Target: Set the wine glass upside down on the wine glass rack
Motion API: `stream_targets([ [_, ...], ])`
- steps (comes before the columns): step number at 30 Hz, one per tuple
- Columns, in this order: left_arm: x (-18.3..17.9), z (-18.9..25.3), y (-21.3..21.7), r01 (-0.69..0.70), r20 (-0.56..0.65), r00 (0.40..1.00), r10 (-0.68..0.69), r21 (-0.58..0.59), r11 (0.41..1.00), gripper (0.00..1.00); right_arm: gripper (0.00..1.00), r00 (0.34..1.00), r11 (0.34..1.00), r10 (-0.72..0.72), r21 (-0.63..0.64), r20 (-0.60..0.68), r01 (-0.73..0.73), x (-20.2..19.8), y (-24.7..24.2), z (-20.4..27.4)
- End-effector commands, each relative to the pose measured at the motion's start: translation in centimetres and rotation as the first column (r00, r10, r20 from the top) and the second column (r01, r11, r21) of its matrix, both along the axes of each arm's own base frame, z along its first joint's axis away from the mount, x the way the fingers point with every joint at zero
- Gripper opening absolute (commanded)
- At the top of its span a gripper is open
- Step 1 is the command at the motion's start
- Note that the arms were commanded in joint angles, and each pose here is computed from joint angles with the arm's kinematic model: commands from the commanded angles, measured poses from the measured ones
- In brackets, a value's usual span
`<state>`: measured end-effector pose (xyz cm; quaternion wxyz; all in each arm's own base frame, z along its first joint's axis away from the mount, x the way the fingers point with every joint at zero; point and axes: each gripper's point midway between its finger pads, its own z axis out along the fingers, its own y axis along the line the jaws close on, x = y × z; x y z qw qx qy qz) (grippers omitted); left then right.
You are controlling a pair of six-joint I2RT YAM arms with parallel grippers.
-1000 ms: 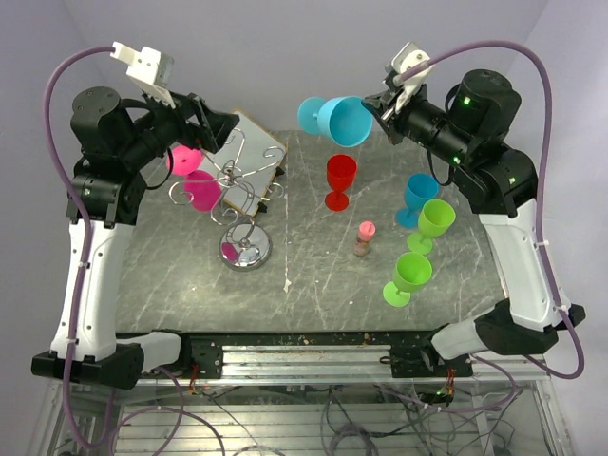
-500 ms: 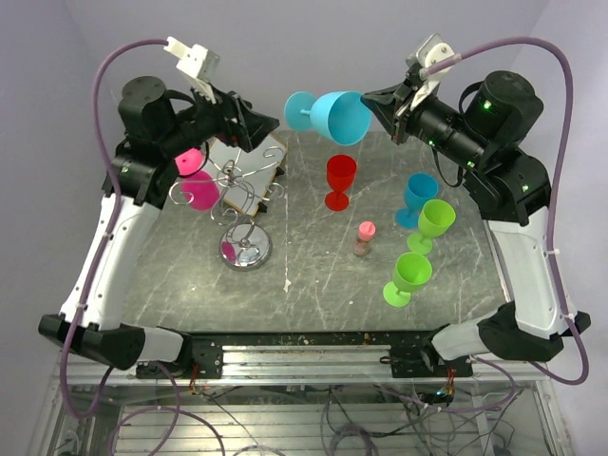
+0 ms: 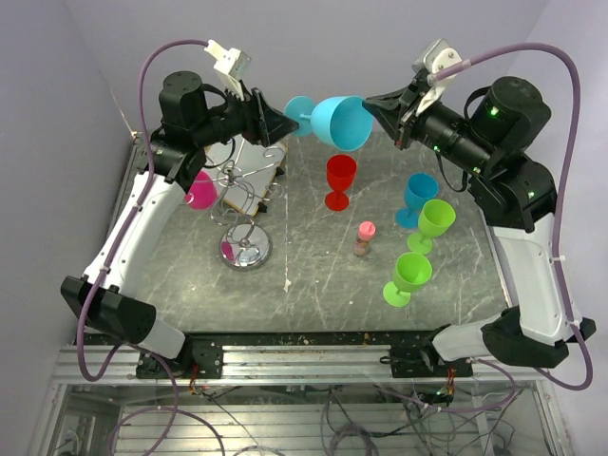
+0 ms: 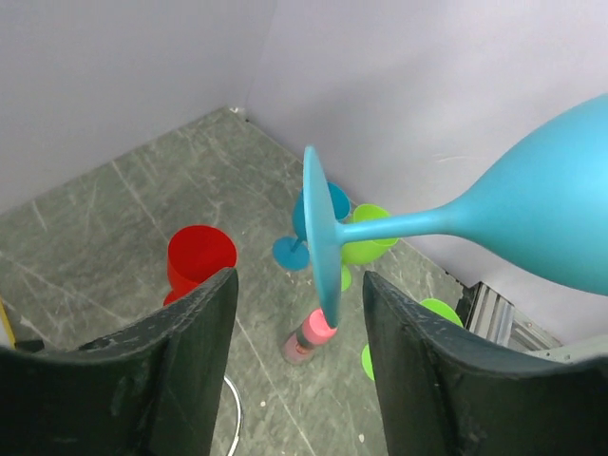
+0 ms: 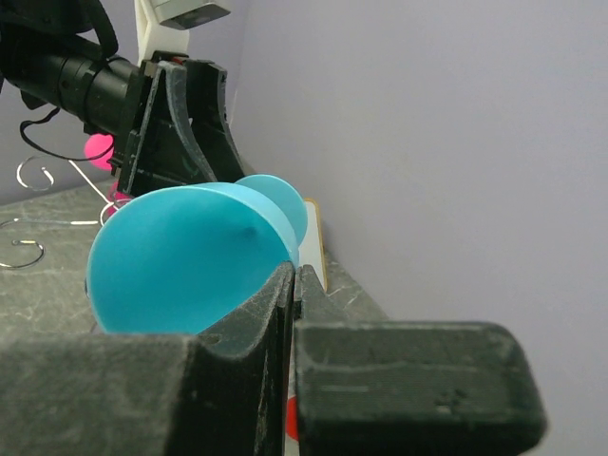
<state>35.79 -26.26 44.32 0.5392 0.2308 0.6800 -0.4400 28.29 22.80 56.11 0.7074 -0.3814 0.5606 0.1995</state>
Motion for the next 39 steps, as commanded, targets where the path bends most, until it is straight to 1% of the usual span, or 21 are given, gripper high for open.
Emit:
stream_targets([
  [1, -1.7, 2.4, -1.1, 0.102, 0.069, 0.993, -0.098, -0.054, 0.993, 0.61, 0.0, 0.999, 0.999, 0.003, 0.04, 0.053, -0.005, -1.2, -0.8, 1.9],
  [3, -1.7, 2.3, -1.2, 0.112, 0.067, 0.992, -0.108, -0.058, 0.992, 0.5, 0.0, 0.998, 0.999, 0.003, 0.04, 0.056, -0.005, -1.4, -0.9, 1.9],
  [5, -1.8, 2.3, -1.3, 0.116, 0.065, 0.992, -0.112, -0.058, 0.992, 0.43, 0.0, 0.998, 0.999, 0.001, 0.043, 0.059, -0.004, -1.4, -0.9, 2.0],
  [9, -1.8, 2.1, -1.5, 0.132, 0.056, 0.99, -0.129, -0.063, 0.989, 0.33, 0.0, 0.998, 0.999, -0.001, 0.041, 0.057, -0.001, -1.3, -0.9, 1.9],
  [14, -2.4, 2.6, -1.9, 0.169, 0.045, 0.985, -0.166, -0.094, 0.981, 0.26, 0.0, 0.998, 0.999, -0.006, 0.036, 0.055, 0.004, -0.9, -0.9, 1.7],
  [16, -2.7, 2.6, -1.9, 0.178, 0.038, 0.984, -0.175, -0.103, 0.979, 0.19, 0.0, 0.998, 0.999, -0.01, 0.035, 0.056, 0.008, -0.9, -0.9, 1.6],
  [18, -2.9, 2.6, -1.9, 0.176, 0.03, 0.984, -0.174, -0.109, 0.978, 0.09, 0.0, 0.999, 0.999, -0.016, 0.034, 0.051, 0.014, -0.7, -1.0, 1.3],
  [19, -3.0, 2.6, -1.8, 0.174, 0.027, 0.985, -0.172, -0.109, 0.979, 0.07, 0.0, 0.999, 0.999, -0.018, 0.033, 0.05, 0.016, -0.7, -1.0, 1.2],
  [22, -3.2, 2.6, -1.4, 0.154, 0.026, 0.988, -0.152, -0.106, 0.982, 0.07, 0.0, 0.999, 0.999, -0.021, 0.026, 0.04, 0.02, -0.5, -1.2, 0.7],
  [26, -3.1, 3.2, -0.1, 0.09, 0.032, 0.996, -0.087, -0.105, 0.99, 0.07, 0.0, 0.999, 1.0, -0.014, 0.016, 0.043, 0.013, -0.9, -1.5, 0.4],
  [30, -2.6, 3.9, 2.0, 0.013, 0.051, 0.999, -0.008, -0.103, 0.995, 0.07, 0.24, 0.998, 1.0, -0.019, 0.004, 0.054, 0.019, -1.3, -2.0, 0.3],
  [32, -2.4, 4.0, 3.0, -0.018, 0.059, 0.998, 0.024, -0.096, 0.995, 0.07, 0.38, 0.998, 1.0, -0.029, 0.0, 0.056, 0.029, -1.3, -2.3, 0.2],
  [33, -2.3, 4.1, 3.4, -0.033, 0.063, 0.997, 0.039, -0.094, 0.995, 0.07, 0.43, 0.998, 0.999, -0.034, -0.001, 0.059, 0.034, -1.4, -2.4, 0.3],
  [35, -2.2, 4.4, 4.5, -0.07, 0.079, 0.994, 0.077, -0.087, 0.994, 0.07, 0.51, 0.997, 0.999, -0.044, -0.002, 0.062, 0.044, -1.5, -2.7, 0.3],
  [39, -1.9, 5.8, 7.4, -0.189, 0.145, 0.97, 0.196, -0.066, 0.98, 0.07, 0.61, 0.994, 0.997, -0.074, -0.001, 0.079, 0.074, -1.9, -3.7, 0.7],
])
